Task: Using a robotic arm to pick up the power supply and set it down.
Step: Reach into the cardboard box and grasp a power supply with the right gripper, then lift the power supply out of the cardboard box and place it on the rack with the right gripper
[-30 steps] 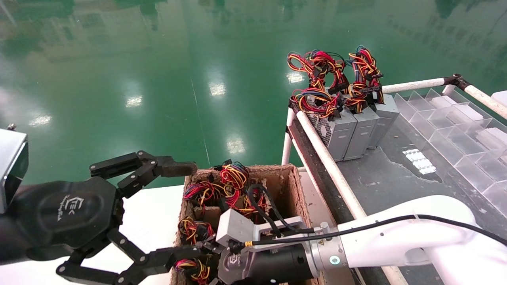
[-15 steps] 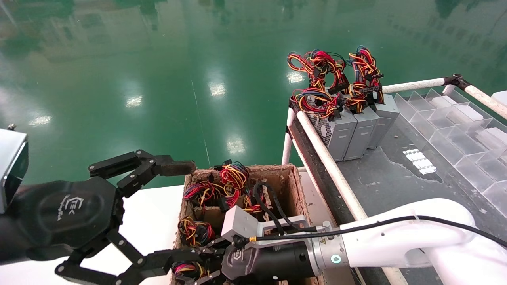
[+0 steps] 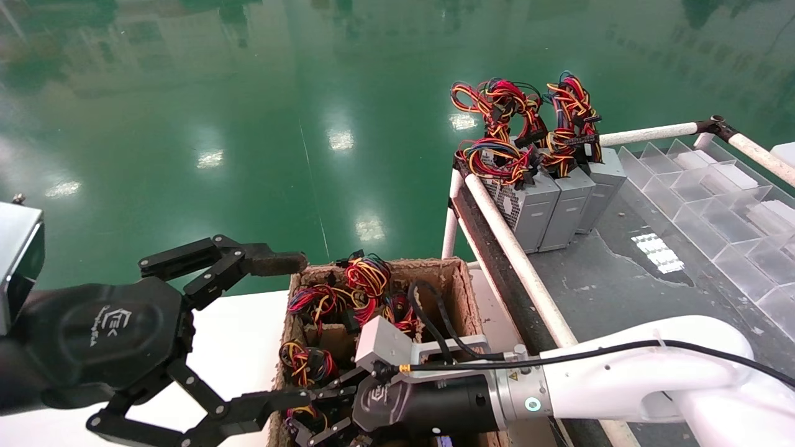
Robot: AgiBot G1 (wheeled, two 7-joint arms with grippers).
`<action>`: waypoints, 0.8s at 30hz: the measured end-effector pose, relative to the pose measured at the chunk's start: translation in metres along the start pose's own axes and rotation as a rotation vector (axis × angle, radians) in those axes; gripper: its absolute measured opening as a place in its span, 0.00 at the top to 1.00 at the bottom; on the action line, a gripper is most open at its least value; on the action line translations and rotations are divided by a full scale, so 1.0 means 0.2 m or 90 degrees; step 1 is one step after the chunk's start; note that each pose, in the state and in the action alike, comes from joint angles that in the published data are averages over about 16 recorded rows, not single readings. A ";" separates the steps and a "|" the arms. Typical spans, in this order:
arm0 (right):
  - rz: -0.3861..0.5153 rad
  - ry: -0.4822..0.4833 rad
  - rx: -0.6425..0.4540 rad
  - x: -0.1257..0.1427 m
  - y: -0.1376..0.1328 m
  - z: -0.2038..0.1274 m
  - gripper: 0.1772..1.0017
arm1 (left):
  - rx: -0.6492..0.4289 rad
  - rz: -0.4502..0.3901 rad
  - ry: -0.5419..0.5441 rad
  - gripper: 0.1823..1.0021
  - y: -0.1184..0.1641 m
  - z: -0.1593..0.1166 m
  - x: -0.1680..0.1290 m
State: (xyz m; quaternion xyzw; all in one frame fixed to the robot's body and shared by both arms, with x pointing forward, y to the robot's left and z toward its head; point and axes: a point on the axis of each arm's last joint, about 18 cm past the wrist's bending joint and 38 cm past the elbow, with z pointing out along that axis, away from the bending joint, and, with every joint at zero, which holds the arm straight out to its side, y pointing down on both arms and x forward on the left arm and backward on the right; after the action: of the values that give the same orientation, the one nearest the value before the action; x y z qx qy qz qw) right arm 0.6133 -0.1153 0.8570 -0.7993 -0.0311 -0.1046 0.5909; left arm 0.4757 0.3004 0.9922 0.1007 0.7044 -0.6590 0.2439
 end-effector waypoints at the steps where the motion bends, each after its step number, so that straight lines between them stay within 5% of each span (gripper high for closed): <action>1: 0.001 0.001 0.003 0.00 0.00 -0.01 0.90 | 0.000 0.000 0.000 0.00 0.00 0.00 0.00; 12: 0.022 0.022 0.069 0.02 -0.07 -0.14 0.95 | 0.000 0.000 0.000 0.00 0.00 0.00 0.00; 24: 0.042 0.068 0.191 0.08 -0.27 -0.49 0.95 | 0.000 0.000 0.000 0.00 0.00 0.00 0.00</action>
State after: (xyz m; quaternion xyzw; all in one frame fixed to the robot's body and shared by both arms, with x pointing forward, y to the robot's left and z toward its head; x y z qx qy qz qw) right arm 0.6061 -0.1926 0.9388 -0.6962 0.0115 -0.1213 0.7075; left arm 0.4757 0.3004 0.9922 0.1007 0.7044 -0.6590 0.2439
